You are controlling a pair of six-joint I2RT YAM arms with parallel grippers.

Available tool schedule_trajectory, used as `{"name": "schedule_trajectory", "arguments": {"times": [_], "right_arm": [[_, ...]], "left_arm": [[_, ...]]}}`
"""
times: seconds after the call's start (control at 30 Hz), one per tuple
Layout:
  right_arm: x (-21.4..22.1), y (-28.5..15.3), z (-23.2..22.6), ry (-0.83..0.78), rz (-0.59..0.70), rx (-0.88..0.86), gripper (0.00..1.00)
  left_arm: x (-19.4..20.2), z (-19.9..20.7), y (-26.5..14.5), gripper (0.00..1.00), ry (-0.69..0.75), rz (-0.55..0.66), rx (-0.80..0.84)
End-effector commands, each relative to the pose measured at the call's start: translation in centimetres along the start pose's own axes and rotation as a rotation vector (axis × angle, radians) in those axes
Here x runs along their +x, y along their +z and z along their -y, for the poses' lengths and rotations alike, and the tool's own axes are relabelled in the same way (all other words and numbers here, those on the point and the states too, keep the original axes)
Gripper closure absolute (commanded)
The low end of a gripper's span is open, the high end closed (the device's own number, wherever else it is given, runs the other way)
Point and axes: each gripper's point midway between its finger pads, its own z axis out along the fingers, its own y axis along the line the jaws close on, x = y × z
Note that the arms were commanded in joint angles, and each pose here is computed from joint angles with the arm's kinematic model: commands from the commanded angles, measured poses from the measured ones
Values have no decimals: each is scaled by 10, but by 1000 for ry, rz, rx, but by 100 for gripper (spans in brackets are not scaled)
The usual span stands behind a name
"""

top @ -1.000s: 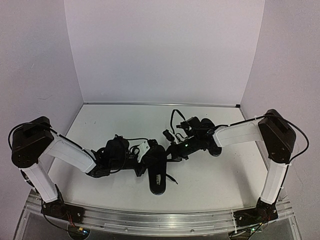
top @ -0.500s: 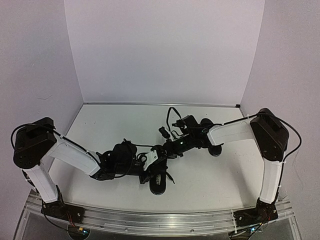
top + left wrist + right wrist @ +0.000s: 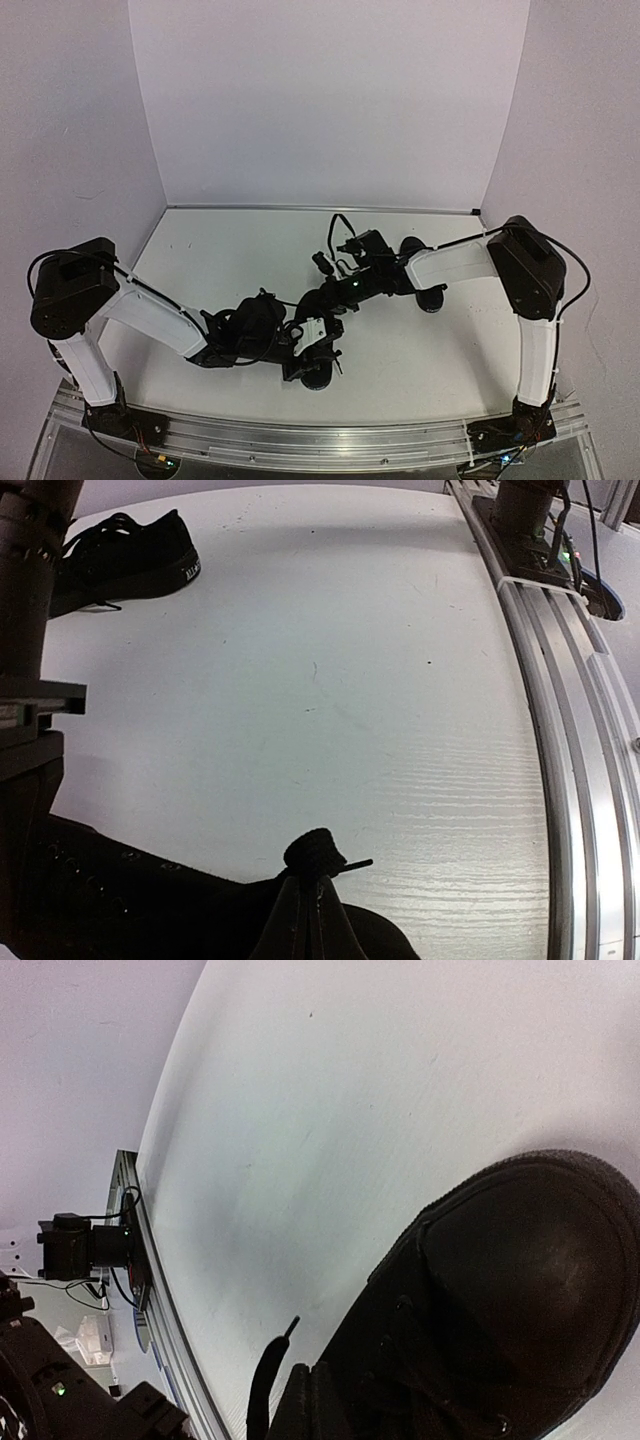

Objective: Tie the shoes

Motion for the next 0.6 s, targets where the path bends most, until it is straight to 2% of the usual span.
{"name": "schedule_trajectory", "arguments": {"times": [0.0,0.43,0.47,0.57], "right_arm": [[-28,4,-5,-33,71,-6,100],[-39,9,-4,-33,78,-17,100],[-38,8,-8,-39,73,-33,100],[-37,0,-22,-55,63,-68,99]], "left_arm": [[-6,22,9,100,36,-2,83],[0,25,13,100,39,-23,88],[-1,23,12,97,36,-19,74],[-7,16,7,81,21,-1,30]]}}
